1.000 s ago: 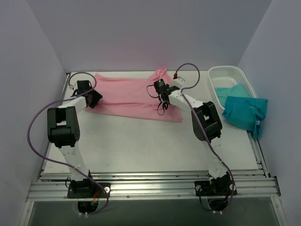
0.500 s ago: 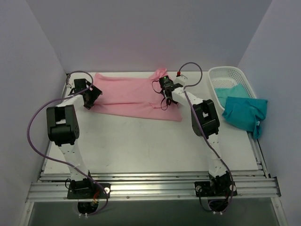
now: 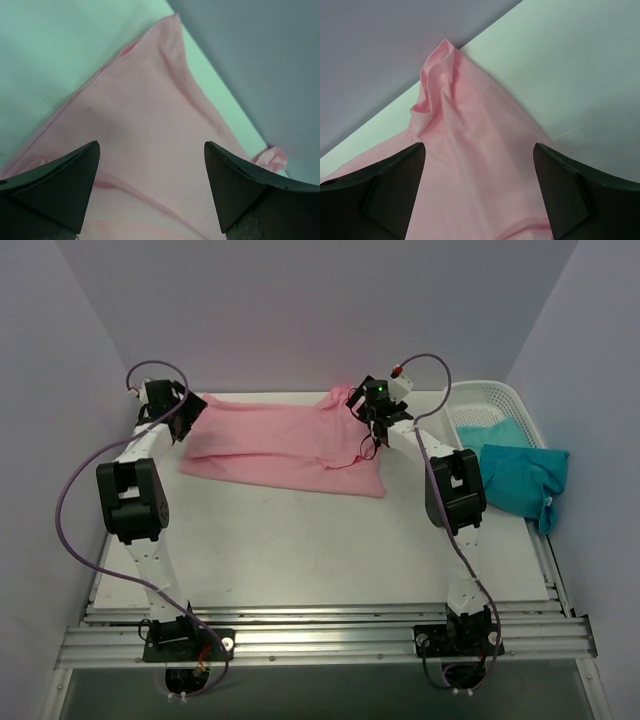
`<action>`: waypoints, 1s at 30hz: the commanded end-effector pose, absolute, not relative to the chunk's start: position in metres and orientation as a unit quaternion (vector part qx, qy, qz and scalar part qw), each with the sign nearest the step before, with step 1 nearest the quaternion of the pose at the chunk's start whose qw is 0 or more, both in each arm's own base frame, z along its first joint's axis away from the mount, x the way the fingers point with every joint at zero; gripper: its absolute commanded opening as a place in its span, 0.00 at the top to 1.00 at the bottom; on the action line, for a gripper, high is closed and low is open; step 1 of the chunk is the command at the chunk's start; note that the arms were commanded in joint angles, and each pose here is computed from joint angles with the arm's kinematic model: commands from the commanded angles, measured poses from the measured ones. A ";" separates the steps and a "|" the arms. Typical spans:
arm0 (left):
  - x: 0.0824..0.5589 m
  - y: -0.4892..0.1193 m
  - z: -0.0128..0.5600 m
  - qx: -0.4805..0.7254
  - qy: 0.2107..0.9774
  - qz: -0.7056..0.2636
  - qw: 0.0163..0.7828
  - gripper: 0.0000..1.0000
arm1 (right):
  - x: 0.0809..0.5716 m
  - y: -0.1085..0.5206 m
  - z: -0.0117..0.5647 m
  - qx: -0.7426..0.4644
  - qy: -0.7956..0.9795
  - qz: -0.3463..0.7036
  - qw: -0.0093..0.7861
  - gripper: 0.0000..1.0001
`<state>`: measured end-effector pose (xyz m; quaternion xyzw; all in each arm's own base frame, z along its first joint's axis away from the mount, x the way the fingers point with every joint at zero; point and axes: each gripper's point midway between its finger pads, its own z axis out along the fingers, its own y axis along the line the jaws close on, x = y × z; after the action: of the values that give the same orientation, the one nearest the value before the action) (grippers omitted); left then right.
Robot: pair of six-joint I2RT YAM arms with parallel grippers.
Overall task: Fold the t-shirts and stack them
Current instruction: Fold the flattened tshirt in 1/3 of the way
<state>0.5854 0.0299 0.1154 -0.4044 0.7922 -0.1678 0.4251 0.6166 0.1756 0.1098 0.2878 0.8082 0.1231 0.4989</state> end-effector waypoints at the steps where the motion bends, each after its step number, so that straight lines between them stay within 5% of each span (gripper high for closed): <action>1: 0.634 0.044 0.149 -0.387 0.760 -0.198 0.483 0.06 | 0.597 0.201 0.197 0.245 0.759 0.228 0.559 0.15; 6: 0.668 0.047 0.122 -0.397 0.750 -0.236 0.473 0.05 | 0.553 0.211 0.200 0.233 0.747 0.275 0.560 0.16; 10: 0.655 0.039 0.168 -0.380 0.720 -0.277 0.511 0.02 | 0.515 0.228 0.222 0.189 0.746 0.266 0.581 0.17; 14: 0.598 0.035 0.233 -0.373 0.702 -0.242 0.556 0.04 | 0.495 0.258 0.233 0.161 0.752 0.270 0.579 0.18; 22: 0.503 0.033 0.207 -0.397 0.722 -0.193 0.532 0.04 | 0.496 0.386 0.239 0.064 0.779 0.332 0.528 0.23; 30: 0.468 0.036 0.188 -0.412 0.734 -0.145 0.520 0.04 | 0.477 0.390 0.204 0.076 0.794 0.331 0.504 0.23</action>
<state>0.4754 0.0274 0.2061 -0.4023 0.7251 -0.1803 0.5290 0.4779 0.4005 0.2020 0.0651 0.7944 0.3334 0.5035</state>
